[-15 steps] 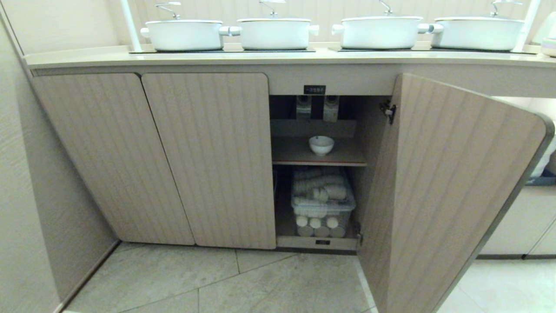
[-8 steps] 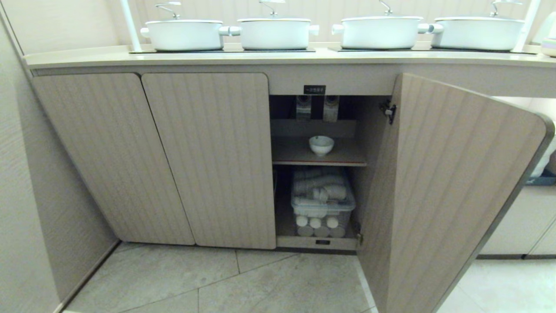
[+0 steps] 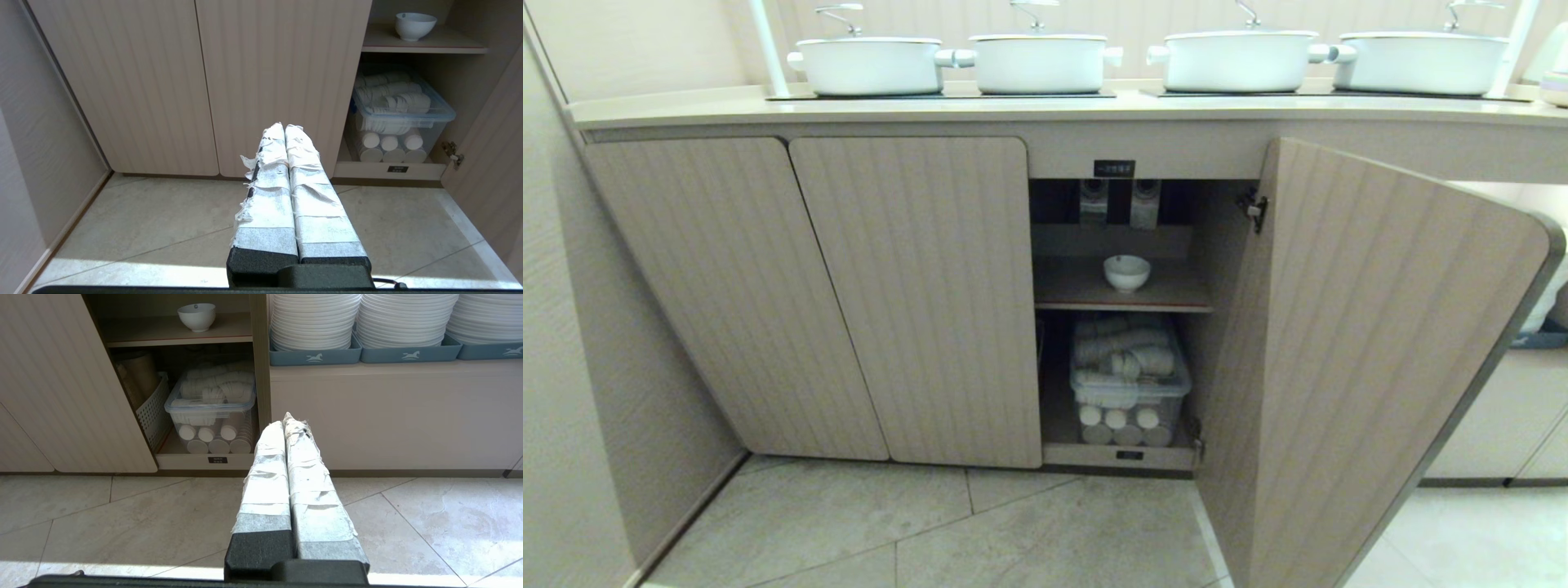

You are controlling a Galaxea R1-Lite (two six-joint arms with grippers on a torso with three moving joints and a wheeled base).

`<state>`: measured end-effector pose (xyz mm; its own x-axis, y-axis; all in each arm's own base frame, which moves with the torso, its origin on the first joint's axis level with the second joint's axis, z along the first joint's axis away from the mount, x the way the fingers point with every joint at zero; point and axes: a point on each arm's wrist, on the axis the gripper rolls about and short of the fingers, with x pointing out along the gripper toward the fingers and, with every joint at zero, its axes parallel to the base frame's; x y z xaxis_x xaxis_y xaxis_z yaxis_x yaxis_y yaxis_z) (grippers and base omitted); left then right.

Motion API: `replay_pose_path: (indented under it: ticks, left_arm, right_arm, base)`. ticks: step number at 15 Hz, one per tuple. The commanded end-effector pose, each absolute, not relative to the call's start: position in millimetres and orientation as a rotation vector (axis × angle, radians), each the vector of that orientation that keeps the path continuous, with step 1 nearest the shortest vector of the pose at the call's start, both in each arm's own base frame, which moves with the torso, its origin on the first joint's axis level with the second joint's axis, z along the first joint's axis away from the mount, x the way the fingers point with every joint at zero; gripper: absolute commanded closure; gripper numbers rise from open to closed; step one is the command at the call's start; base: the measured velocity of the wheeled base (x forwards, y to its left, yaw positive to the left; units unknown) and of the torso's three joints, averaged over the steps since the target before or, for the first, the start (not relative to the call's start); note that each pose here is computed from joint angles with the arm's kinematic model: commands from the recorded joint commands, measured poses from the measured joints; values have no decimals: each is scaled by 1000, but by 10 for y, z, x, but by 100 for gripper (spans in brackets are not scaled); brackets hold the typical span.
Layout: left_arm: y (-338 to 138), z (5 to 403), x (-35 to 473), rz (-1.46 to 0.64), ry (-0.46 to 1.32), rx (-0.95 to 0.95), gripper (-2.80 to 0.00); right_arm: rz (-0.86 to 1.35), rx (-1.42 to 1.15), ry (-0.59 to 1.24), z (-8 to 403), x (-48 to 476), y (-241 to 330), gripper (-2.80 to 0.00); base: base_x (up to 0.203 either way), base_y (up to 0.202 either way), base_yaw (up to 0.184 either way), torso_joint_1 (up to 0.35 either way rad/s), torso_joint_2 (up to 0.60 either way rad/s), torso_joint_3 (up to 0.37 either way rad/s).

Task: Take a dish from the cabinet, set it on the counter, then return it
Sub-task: Take the bowl from the cabinet

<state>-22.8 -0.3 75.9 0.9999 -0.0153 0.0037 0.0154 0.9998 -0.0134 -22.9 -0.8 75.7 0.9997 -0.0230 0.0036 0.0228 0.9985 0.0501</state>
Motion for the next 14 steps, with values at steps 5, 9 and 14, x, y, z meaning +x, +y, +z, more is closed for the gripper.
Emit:
replay_pose_path:
  ticks: [5, 9, 14]
  left_arm:
    - [-3, 760, -228, -15, -4, -14, 0]
    - [-2, 760, -228, -14, -5, -14, 0]
    - [-2, 764, -229, -14, -6, -17, 0]
  right_arm:
    - [-23, 51, -4, 758, -228, -8, 0]
    - [-23, 51, -4, 758, -228, -8, 0]
    - [-23, 51, -4, 758, -228, -8, 0]
  base:
    - [0, 0, 0, 0, 0, 0]
    - [0, 0, 0, 0, 0, 0]
    - [0, 0, 0, 0, 0, 0]
